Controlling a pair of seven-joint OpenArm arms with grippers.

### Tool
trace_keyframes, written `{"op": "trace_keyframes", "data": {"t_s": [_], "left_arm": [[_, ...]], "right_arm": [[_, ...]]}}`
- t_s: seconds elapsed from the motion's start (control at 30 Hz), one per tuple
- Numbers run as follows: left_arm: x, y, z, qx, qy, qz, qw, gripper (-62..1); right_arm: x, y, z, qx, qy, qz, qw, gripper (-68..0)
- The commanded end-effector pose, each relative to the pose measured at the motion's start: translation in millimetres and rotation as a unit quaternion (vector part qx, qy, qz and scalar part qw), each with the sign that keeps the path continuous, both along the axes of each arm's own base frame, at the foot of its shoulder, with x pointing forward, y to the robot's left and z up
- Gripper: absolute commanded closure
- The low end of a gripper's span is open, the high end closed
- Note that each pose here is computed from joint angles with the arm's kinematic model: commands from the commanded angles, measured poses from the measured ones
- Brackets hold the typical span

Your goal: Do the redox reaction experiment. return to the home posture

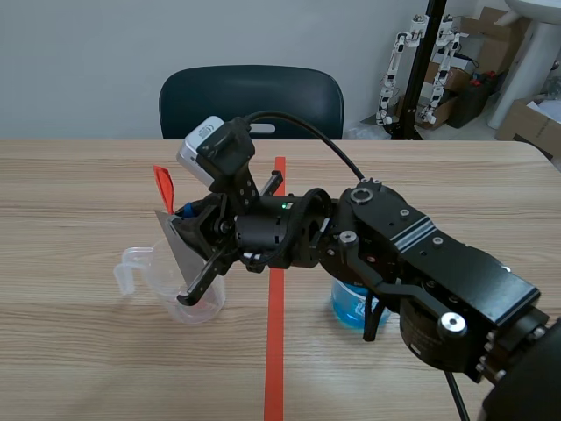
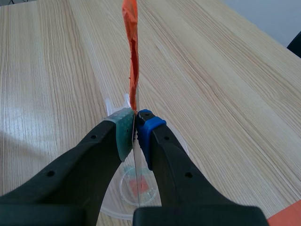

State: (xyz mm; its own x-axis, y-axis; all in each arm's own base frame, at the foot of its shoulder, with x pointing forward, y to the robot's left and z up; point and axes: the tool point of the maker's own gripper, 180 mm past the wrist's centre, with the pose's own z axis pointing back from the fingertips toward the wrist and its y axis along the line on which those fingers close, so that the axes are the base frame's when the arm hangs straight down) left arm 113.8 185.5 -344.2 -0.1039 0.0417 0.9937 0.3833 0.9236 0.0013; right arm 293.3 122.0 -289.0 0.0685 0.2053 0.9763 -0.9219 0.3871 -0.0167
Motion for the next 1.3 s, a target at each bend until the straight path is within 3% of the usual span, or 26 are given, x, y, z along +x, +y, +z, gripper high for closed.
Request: {"op": "trace_keyframes", "data": {"t_s": [0.0, 0.73, 0.93, 1.17, 1.23, 1.27], "left_arm": [[-1, 2, 5, 0.000, -0.009, -0.001, 1.0000, -62.3], [-1, 2, 5, 0.000, -0.009, -0.001, 1.0000, -62.3], [-1, 2, 5, 0.000, -0.009, -0.001, 1.0000, -62.3], [-1, 2, 5, 0.000, -0.009, -0.001, 1.0000, -62.3], [-1, 2, 5, 0.000, -0.009, -0.001, 1.0000, -62.3], [-1, 2, 5, 0.000, -0.009, -0.001, 1.0000, -62.3]], "right_arm": [[4.0, 0, 7, 0.005, -0.008, -0.001, 1.0000, -0.6], [4.0, 0, 7, 0.005, -0.008, -0.001, 1.0000, -1.2], [4.0, 0, 7, 0.004, -0.007, -0.002, 1.0000, -22.4], [14.4, -4, 6, -0.003, -0.013, -0.029, 0.9995, -61.6], [18.9, -7, 6, -0.009, -0.014, -0.041, 0.9990, -67.9], [20.9, -8, 5, -0.011, -0.014, -0.047, 0.9987, -67.9]]}}
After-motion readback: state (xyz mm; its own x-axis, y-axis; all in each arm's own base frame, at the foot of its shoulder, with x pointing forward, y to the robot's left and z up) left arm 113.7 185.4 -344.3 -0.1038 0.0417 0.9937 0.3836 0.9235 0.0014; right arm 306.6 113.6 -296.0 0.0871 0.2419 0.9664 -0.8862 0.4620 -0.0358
